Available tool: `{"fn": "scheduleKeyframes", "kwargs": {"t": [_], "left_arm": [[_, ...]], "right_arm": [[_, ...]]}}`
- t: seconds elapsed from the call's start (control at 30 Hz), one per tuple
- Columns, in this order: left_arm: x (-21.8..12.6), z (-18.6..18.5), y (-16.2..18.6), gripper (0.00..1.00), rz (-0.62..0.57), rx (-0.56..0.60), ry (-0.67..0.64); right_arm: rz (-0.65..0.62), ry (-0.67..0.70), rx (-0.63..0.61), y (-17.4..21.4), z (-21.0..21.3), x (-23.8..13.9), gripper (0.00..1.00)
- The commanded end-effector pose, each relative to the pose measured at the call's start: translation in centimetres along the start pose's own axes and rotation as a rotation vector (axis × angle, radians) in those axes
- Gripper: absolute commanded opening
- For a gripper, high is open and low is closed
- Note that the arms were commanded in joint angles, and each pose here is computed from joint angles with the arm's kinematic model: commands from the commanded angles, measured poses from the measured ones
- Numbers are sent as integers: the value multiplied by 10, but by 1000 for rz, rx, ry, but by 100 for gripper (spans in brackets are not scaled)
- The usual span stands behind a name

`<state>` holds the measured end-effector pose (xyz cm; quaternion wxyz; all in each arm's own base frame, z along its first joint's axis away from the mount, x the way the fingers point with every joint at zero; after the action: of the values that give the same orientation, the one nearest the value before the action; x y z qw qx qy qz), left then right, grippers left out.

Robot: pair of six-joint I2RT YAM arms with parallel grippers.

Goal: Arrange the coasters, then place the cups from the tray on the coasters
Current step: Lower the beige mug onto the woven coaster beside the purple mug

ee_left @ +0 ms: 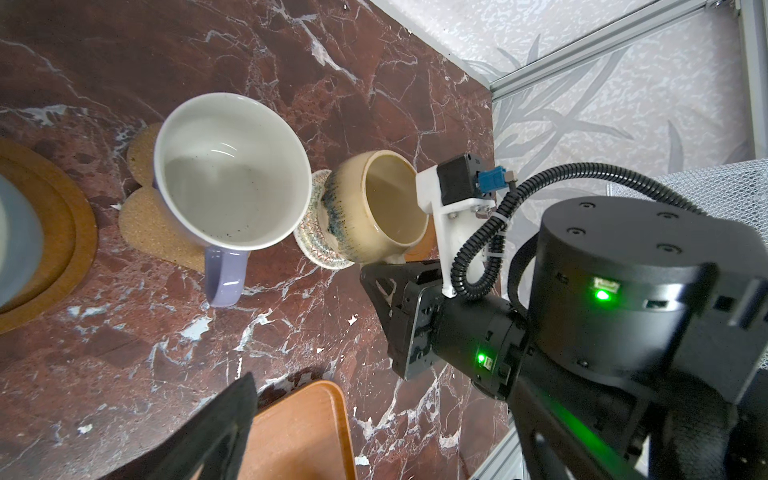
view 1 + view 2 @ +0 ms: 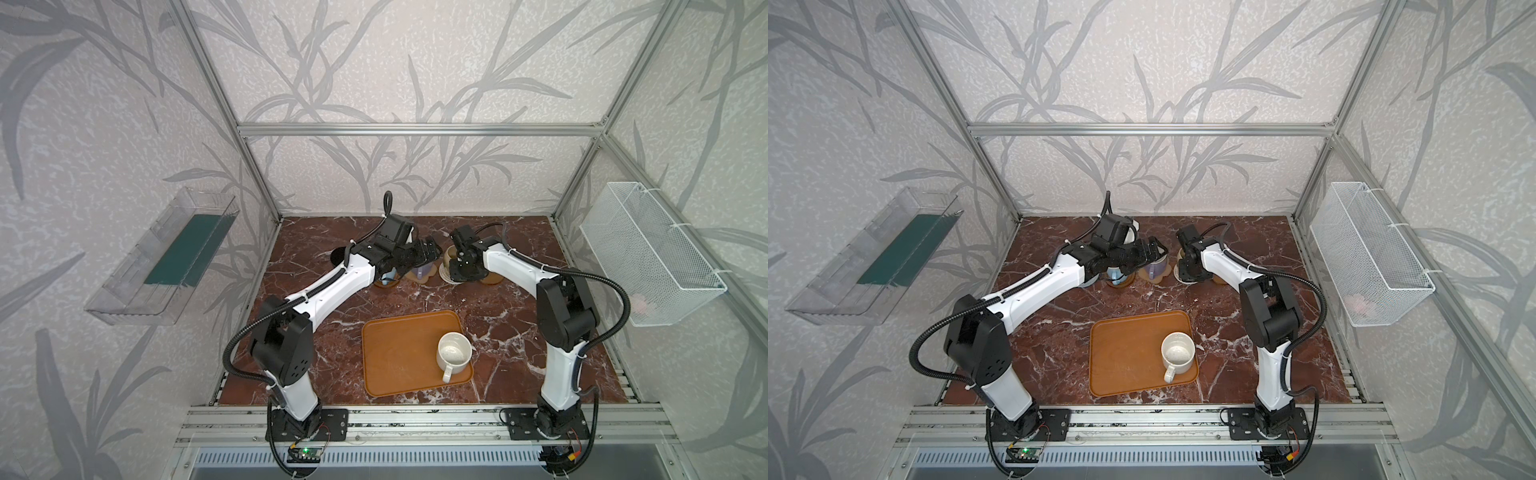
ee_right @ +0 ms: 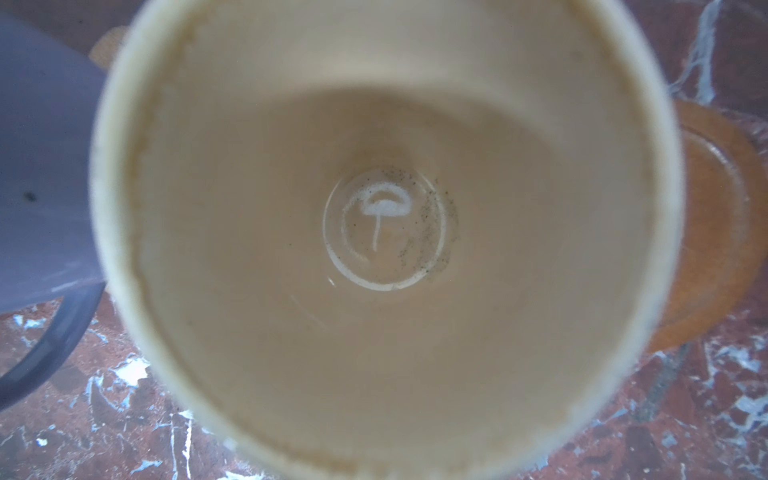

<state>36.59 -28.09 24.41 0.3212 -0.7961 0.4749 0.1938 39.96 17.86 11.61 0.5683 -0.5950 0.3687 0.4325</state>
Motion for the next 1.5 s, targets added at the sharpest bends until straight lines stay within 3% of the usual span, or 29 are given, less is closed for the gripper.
{"fn": "scheduleKeyframes", "kwargs": {"t": [0.0, 0.43, 0.87, 1.1, 1.47], "left_arm": [[-3, -3, 0, 98, -17, -1, 16], [-7, 1, 4, 98, -17, -2, 17], [-13, -1, 5, 98, -26, -10, 30], [-16, -1, 4, 98, -35, 2, 25], [-20, 1, 5, 98, -41, 3, 17]], "right_arm": [[-120, 8, -13, -24, 8, -17, 0], [2, 13, 19, 8, 4, 14, 0], [1, 17, 48, 15, -1, 7, 0], [-7, 13, 40, 13, -1, 3, 19], [-9, -18, 32, 12, 1, -3, 32]]}}
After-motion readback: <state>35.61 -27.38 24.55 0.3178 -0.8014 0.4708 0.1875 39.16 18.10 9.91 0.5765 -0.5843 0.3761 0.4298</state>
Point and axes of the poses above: each gripper's point midway between its finger pads, its own x axis out along the fingers, its own z axis along the line the jaws close on, y = z × x, the point moved 5 cm from there along -x, back along the fingers, and after that the axes turned 4 degrees about -x, right-handed, at the moved point
